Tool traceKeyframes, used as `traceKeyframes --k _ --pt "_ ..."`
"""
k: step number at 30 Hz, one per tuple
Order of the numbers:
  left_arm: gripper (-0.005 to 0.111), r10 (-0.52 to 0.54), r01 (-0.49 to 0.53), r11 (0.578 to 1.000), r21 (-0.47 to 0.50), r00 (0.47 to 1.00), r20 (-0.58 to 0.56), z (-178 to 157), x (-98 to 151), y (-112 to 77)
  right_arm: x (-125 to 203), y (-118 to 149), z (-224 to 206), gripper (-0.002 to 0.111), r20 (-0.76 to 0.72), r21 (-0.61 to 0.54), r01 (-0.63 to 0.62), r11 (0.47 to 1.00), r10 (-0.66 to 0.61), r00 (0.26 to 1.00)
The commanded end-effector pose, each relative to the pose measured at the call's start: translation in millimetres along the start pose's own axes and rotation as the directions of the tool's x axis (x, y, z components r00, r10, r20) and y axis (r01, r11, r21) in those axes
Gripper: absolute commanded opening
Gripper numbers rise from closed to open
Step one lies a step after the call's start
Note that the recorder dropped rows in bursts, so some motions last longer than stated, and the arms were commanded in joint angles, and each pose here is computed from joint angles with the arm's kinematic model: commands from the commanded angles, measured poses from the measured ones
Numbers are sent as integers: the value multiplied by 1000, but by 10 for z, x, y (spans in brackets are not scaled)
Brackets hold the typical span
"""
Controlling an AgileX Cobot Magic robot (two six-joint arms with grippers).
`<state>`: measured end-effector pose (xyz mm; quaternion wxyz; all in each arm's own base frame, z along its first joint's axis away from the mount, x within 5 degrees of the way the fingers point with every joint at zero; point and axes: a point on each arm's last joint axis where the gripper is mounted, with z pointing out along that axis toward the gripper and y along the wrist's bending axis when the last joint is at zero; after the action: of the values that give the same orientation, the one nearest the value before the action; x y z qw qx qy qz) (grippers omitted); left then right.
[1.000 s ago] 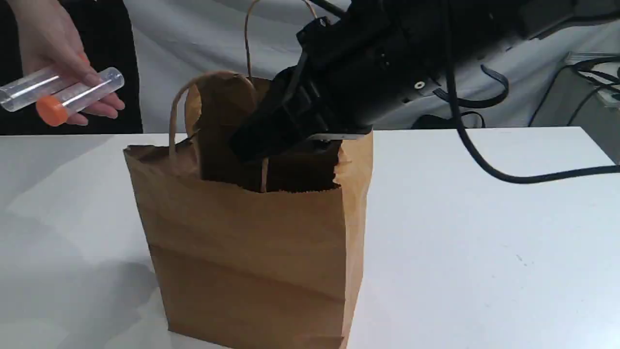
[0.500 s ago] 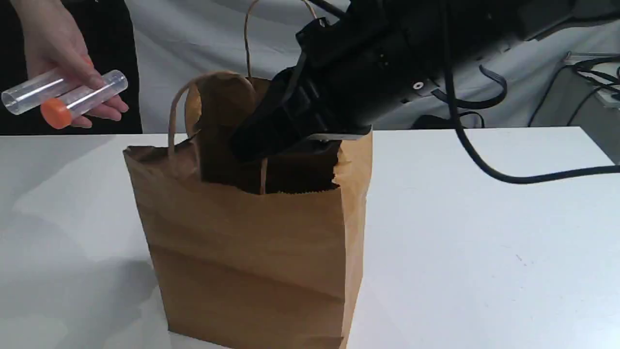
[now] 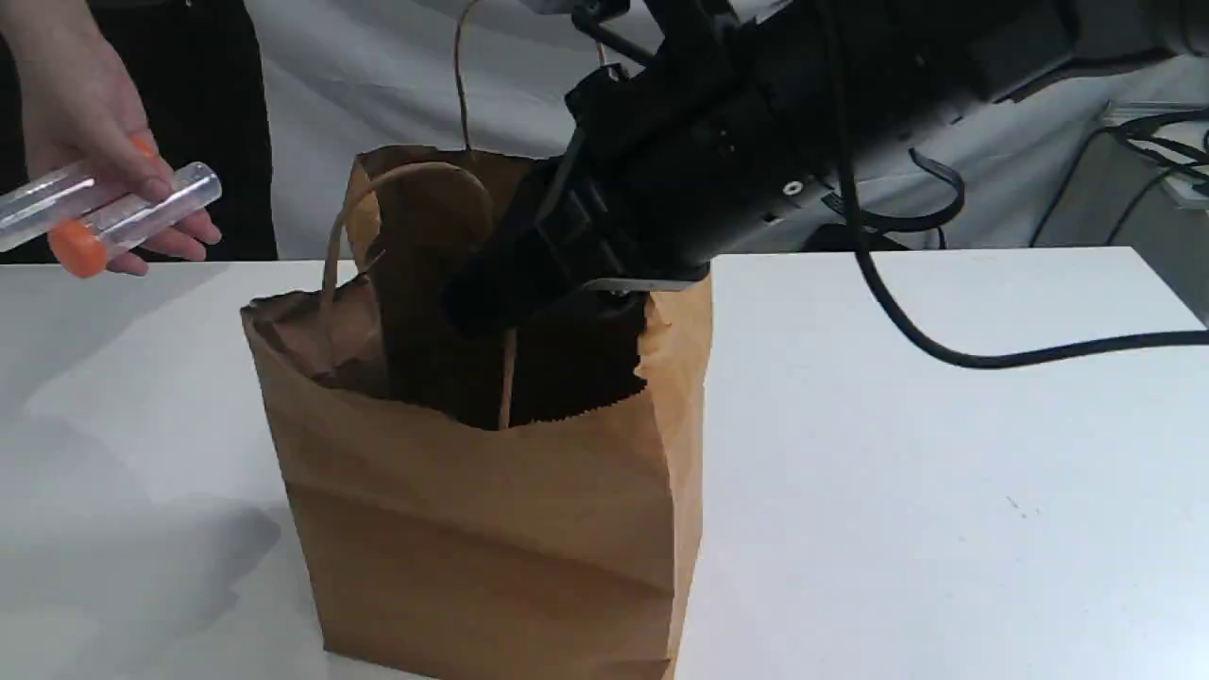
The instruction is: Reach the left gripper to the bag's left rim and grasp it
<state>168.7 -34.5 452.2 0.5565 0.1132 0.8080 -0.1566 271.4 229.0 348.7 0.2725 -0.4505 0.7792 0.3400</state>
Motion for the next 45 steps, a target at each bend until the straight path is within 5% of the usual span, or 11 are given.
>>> traceKeyframes --k 1,6,13,21,28,38,45 --pt "0 68 -46 991 128 982 -179 401 -182 70 -6 20 1 0 -6 -8 14 1000 -15 1000" --pt "0 79 15 974 227 912 -402 1064 -282 290 -5 21 1 0 -7 -9 13 1000 -13 1000" --pt "7 124 18 951 308 891 -436 1846 -221 563 -12 14 1 0 1 -1 11 1000 -11 1000" --pt "34 89 105 918 383 886 -455 2318 -37 671 -10 17 1 0 -2 -4 5 1000 -5 1000" --pt "49 154 76 896 437 870 -467 2486 71 525 -7 19 1 0 -5 -7 3 1000 -3 1000" --pt "49 332 -54 876 479 788 -519 2665 277 249 -7 19 1 0 -5 -7 3 1000 -3 1000" --pt "49 313 -25 880 475 782 -540 2807 389 261 -7 19 1 0 -5 -7 -1 1000 1 1000"
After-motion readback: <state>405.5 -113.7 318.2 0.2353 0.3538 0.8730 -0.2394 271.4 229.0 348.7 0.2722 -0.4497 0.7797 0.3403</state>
